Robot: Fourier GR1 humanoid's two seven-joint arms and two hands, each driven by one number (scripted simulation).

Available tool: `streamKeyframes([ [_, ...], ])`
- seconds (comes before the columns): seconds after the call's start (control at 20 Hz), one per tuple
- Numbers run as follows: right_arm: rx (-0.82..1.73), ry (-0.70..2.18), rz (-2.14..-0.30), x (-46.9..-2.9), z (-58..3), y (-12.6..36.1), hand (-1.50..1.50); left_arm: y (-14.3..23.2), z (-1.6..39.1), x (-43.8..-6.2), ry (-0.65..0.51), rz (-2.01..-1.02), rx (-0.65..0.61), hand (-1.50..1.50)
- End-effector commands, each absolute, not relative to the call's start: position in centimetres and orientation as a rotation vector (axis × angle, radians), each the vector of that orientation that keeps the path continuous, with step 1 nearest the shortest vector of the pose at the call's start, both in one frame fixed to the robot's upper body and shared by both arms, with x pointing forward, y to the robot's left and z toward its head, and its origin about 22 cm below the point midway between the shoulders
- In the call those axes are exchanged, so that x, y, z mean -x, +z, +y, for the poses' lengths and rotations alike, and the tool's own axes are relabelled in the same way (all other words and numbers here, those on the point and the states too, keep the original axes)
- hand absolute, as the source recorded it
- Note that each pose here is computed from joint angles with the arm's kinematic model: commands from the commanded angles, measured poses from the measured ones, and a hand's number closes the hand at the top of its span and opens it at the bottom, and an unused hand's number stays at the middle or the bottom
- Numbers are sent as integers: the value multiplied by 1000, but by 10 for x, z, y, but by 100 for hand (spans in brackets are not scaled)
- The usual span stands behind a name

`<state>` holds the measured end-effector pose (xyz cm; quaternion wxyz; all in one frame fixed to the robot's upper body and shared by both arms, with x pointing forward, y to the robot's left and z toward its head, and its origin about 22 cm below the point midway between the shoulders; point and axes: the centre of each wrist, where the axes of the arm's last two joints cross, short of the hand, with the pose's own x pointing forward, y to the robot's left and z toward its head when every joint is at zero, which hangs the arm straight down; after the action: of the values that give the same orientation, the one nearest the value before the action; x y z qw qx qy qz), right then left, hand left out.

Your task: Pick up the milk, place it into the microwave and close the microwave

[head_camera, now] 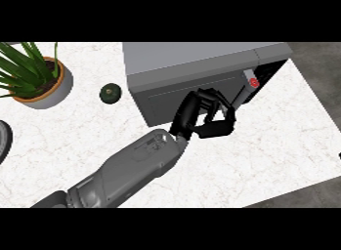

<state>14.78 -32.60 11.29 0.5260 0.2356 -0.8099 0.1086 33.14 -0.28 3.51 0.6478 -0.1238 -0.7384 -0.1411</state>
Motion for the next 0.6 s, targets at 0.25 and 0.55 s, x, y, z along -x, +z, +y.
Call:
streamKeyframes([
  [0.25,-615,305,-1942,-152,-323,122,-150,43,7,-356,-176,-1749,181,150],
  [0.55,-685,336,-1934,-152,-318,127,-150,47,6,-359,-150,-1774,180,150],
])
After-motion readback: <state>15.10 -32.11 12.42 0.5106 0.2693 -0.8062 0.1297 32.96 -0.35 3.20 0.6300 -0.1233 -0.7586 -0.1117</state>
